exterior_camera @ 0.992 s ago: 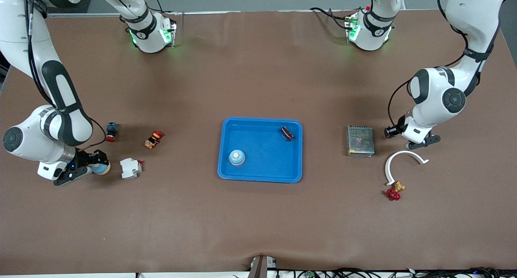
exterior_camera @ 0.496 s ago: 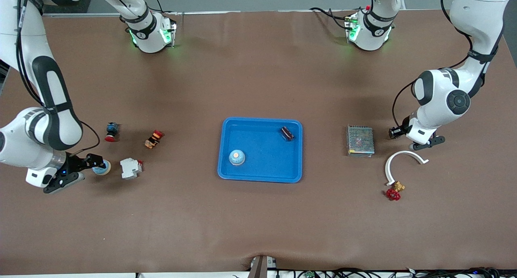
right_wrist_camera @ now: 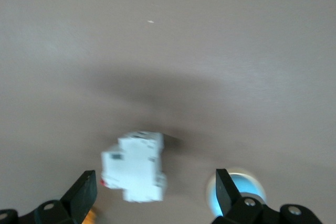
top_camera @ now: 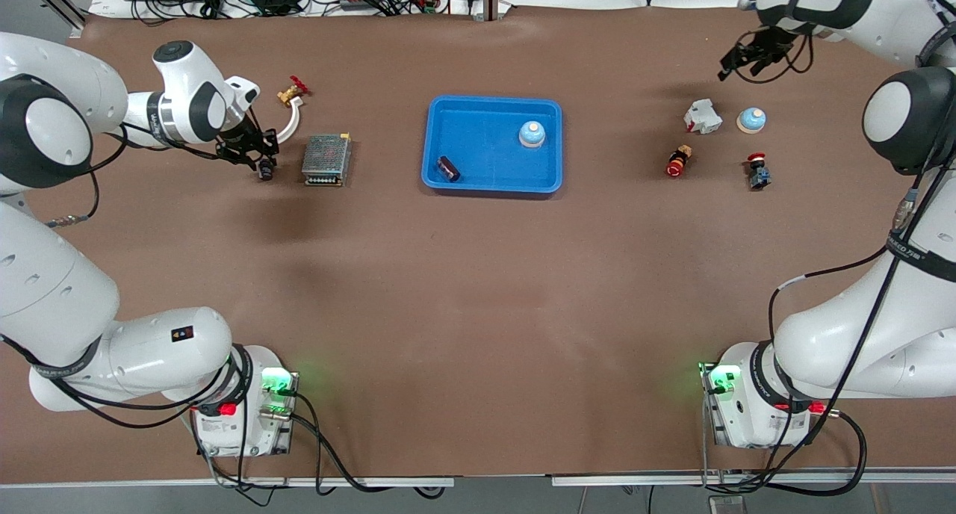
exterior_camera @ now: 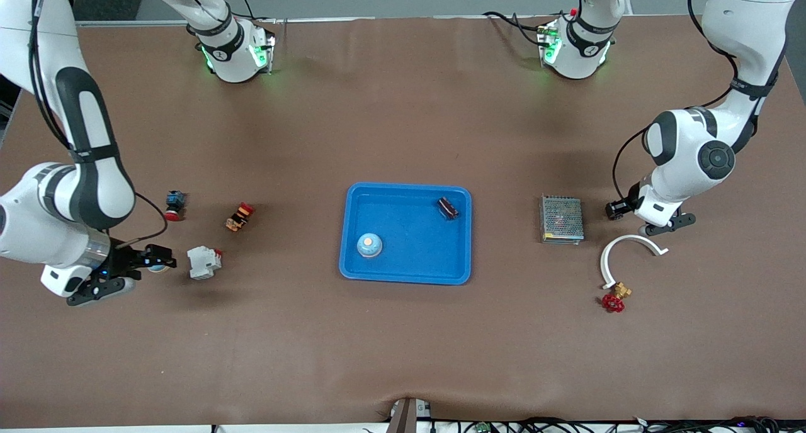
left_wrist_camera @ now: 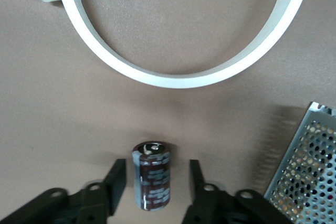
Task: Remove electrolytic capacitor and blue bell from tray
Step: 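Move the left gripper and the right gripper back to the tray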
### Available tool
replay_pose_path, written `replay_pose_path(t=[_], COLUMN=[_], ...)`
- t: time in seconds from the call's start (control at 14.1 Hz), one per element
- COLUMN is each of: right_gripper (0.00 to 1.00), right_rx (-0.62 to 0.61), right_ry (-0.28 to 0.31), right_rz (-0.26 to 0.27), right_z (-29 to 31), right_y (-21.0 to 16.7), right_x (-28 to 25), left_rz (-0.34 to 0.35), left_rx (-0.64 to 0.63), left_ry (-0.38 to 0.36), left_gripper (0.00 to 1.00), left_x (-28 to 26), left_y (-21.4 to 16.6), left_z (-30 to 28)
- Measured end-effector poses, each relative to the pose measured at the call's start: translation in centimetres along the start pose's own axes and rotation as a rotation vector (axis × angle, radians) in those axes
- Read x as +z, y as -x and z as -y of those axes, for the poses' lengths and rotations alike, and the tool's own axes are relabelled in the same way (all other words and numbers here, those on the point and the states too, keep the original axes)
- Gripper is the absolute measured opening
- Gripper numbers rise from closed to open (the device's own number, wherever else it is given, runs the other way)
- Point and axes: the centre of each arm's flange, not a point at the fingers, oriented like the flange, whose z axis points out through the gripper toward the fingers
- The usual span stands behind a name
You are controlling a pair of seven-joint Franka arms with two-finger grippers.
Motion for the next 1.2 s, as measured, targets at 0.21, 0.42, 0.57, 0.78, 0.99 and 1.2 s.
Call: replay_pose_path(t=[0.21, 0.42, 0.57, 0.78, 0.99, 1.2], right_gripper=[1.00, 1.00, 1.00, 1.00, 1.00, 1.00], right_rx=[0.148, 0.286, 0.324, 0.334, 0.442, 0.507], right_ry=[0.001, 0.001, 0.033, 0.055, 0.042, 0.038], right_rz=[-0.013, -0.041, -0.061, -0.092, -0.087, -0.054], right_z=[5.4, 8.5, 11.0, 14.9, 20.3, 27.8], right_y=[-1.8, -3.2, -3.8, -4.4, -4.4, -3.5], right_x=[0.0, -1.3, -1.3, -0.7, 0.6, 3.9], left_rz=[0.015, 0.085, 0.078, 0.027, 0.020, 0.036], left_rx=[0.001, -0.089, -0.157, -0.274, -0.390, -0.476], left_ry=[-0.011, -0.050, -0.061, -0.044, -0.034, -0.034], left_gripper=[0.91, 1.00, 1.00, 1.00, 1.00, 1.00], left_x=[-2.2, -8.7, -13.2, -16.6, -16.3, -14.5], left_y=[-1.0, -2.6, -3.1, -2.6, -1.1, 0.7], left_z=[-0.5, -4.3, -9.1, -15.4, -21.4, -27.4])
